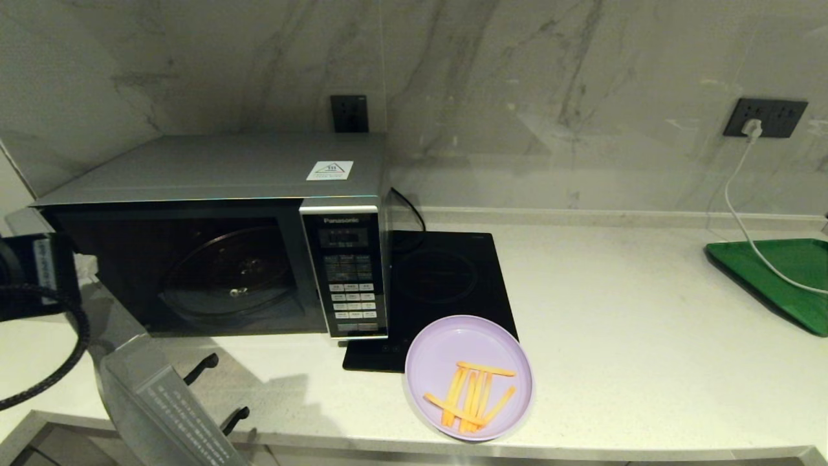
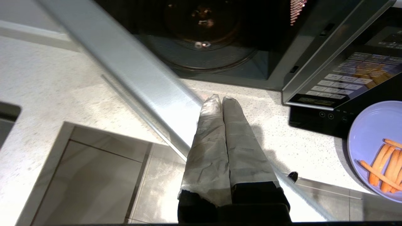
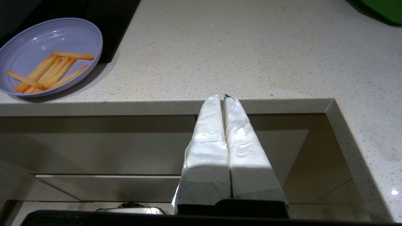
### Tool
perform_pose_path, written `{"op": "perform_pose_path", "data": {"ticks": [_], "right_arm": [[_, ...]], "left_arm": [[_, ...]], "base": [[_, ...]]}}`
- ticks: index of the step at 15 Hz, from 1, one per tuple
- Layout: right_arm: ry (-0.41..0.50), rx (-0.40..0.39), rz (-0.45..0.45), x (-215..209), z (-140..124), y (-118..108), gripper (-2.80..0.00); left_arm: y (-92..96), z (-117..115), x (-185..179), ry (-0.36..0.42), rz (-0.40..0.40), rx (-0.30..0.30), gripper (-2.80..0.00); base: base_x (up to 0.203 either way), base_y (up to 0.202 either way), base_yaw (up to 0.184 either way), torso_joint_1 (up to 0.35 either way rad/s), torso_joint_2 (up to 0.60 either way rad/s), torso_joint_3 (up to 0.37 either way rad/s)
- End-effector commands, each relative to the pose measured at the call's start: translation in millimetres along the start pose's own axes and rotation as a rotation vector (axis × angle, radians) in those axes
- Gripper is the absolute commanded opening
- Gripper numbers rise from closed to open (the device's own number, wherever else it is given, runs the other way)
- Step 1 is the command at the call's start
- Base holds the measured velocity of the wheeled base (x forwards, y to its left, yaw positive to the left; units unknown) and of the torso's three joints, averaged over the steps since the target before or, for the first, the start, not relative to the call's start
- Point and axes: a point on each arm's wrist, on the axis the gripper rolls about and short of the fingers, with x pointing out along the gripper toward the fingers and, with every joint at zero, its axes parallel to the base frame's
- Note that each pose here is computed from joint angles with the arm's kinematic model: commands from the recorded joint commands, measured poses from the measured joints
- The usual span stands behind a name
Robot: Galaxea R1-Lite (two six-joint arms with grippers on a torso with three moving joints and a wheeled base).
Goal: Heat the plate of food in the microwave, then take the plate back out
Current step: Open the microwave oven
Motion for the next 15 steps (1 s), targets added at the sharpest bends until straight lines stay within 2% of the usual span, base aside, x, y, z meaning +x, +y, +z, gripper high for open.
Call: {"op": "perform_pose_path", "data": {"ticks": [1, 4, 6, 8, 9, 12, 15], "right_arm": [[0.002, 0.001, 0.0, 0, 0, 0, -2.8], [0.003, 0.001, 0.0, 0, 0, 0, -2.8], [0.004, 0.001, 0.0, 0, 0, 0, -2.8], [0.002, 0.001, 0.0, 0, 0, 0, -2.8], [0.002, 0.001, 0.0, 0, 0, 0, -2.8], [0.002, 0.001, 0.0, 0, 0, 0, -2.8], [0.003, 0.001, 0.0, 0, 0, 0, -2.8]], "left_arm": [[18.8, -4, -28, -0.041, 0.013, -0.029, -2.8], [22.2, -2, -37, -0.058, -0.005, -0.034, -2.8], [14.2, 4, -35, -0.086, -0.064, -0.039, -2.8], [3.7, 6, -23, -0.063, -0.088, -0.03, -2.8], [-2.9, 6, -15, -0.04, -0.098, -0.046, -2.8], [-21.1, 1, 6, 0.045, -0.107, -0.174, -2.8], [-30.9, -2, 19, 0.093, -0.095, -0.255, -2.8]], "base": [[0.0, 0.0, 0.0, 0.0, 0.0, 0.0], [0.0, 0.0, 0.0, 0.0, 0.0, 0.0], [0.0, 0.0, 0.0, 0.0, 0.0, 0.0], [0.0, 0.0, 0.0, 0.0, 0.0, 0.0], [0.0, 0.0, 0.0, 0.0, 0.0, 0.0], [0.0, 0.0, 0.0, 0.0, 0.0, 0.0], [0.0, 0.0, 0.0, 0.0, 0.0, 0.0]]}}
